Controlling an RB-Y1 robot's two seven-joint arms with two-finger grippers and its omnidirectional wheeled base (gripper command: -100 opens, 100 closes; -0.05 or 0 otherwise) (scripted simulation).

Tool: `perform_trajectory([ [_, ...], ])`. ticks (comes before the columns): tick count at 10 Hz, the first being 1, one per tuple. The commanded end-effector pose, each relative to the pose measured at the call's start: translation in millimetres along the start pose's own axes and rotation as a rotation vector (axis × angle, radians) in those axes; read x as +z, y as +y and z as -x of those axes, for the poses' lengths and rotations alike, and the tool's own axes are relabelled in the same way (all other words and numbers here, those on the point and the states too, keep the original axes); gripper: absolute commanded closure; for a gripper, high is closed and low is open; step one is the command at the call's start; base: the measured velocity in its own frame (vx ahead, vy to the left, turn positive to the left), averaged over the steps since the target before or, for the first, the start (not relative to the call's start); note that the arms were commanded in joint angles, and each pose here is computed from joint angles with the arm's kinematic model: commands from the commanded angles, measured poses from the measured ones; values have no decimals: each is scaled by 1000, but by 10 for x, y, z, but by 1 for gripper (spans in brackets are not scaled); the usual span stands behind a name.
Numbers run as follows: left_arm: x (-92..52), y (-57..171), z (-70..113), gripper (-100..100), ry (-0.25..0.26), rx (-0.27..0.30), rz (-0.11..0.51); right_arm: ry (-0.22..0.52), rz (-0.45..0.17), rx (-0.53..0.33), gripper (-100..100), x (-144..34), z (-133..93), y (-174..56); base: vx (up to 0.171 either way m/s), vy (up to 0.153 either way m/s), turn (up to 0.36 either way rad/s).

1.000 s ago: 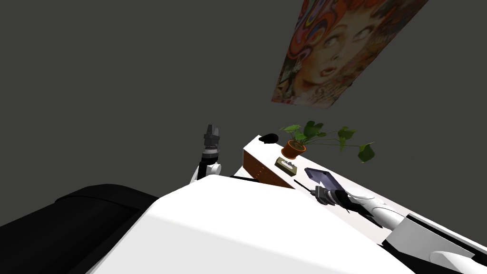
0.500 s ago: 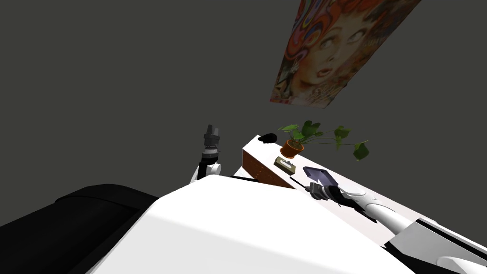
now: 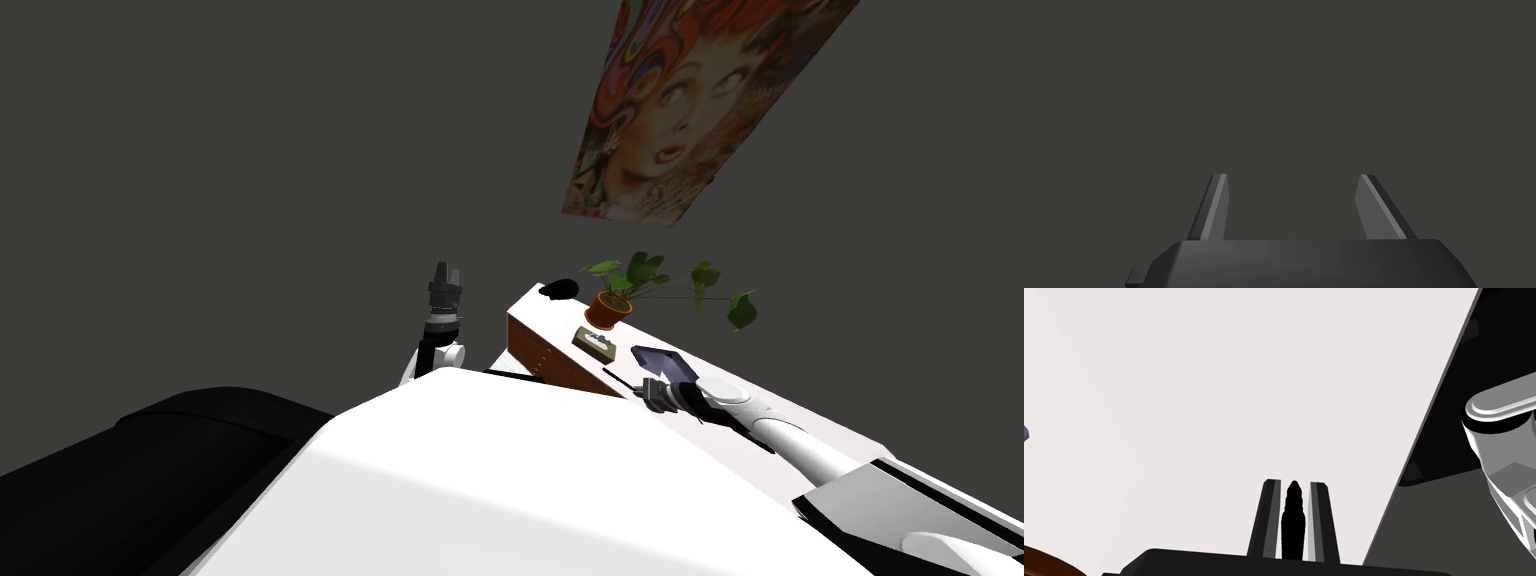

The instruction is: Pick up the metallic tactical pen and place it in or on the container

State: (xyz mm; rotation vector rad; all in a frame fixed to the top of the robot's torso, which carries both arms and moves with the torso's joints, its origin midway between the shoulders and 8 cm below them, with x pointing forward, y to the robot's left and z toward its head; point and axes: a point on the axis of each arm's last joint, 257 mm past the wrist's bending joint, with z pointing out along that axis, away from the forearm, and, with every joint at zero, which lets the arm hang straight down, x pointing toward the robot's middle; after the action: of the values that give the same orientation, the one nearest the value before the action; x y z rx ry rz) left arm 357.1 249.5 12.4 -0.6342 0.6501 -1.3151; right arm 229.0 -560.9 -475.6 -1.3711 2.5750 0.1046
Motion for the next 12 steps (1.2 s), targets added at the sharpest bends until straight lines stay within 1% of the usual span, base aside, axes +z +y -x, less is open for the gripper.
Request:
perform_trajectory([
  [1,0,0,0,0,0,0,0,4,9,-9,100,5,73,-15,-13,-23,-42],
  [2,0,0,0,0,0,0,0,14,12,-18,100,4,47,-8,-4,-6,3],
  [3,0,0,0,0,0,0,0,-20,12,-10,100,20,278,-57,-11,-27,-115],
  [5,0,0,0,0,0,0,0,12,19,-35,100,20,194,-41,-8,-15,-22],
  [6,0,0,0,0,0,0,0,-16,15,-32,100,20,397,-97,-17,-36,-115],
  [8,0,0,0,0,0,0,0,14,20,-52,100,22,332,-88,-10,-21,-32],
  [9,0,0,0,0,0,0,0,-13,13,-50,100,11,538,-152,-9,-28,-105],
  [10,0,0,0,0,0,0,0,11,15,-62,100,12,483,-149,-9,-22,-43],
  [11,0,0,0,0,0,0,0,19,15,-68,100,11,461,-148,-4,-5,7],
  [12,0,0,0,0,0,0,0,-4,4,-65,100,-12,653,-220,-11,-29,-144],
])
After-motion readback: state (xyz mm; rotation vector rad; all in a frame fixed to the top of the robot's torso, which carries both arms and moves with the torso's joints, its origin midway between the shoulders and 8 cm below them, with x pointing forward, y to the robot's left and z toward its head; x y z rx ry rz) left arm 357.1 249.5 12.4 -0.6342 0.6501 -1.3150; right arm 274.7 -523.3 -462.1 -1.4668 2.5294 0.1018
